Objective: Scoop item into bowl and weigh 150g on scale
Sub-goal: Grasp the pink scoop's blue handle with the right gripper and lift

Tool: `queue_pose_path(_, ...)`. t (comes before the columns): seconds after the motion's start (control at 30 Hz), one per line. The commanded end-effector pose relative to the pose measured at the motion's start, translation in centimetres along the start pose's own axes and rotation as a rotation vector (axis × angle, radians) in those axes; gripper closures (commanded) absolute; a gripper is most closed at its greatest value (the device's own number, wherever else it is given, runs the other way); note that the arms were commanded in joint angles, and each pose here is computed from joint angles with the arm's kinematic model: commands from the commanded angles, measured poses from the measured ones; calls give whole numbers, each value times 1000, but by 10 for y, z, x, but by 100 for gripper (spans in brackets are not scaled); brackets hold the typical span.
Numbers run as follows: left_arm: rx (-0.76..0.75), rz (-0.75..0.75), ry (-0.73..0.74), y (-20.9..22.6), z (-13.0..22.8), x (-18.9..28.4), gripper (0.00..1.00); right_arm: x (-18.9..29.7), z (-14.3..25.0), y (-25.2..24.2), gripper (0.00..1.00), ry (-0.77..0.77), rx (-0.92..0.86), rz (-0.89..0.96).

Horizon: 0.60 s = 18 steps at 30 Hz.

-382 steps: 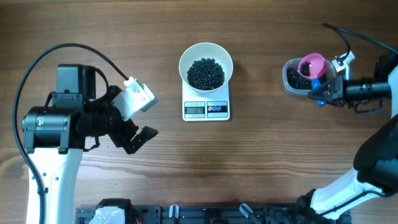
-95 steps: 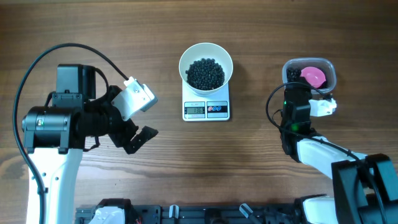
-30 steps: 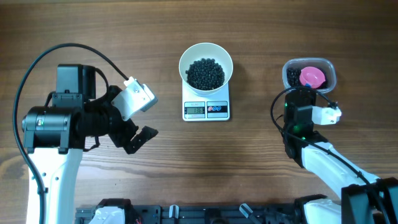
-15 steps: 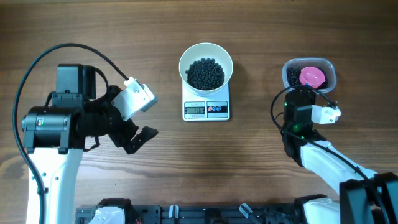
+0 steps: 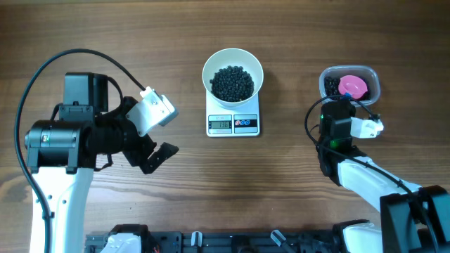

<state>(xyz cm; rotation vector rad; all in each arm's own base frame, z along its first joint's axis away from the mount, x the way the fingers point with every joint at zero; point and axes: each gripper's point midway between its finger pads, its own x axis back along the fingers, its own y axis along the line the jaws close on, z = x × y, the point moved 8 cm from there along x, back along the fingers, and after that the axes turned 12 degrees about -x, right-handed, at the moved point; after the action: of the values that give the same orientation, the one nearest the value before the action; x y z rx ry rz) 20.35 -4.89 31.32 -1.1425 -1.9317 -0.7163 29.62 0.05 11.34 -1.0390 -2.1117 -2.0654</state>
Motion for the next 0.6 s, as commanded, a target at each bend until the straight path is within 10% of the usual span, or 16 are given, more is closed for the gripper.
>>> queue_pose_path(0.0,-22,-21,-20,0,-3,6,0,-2,2,7,96,-5,-18,-27)
queue_pose_path(0.57,-22,-21,-20,0,-3,6,0,33,1,52,95,165,-51,-150)
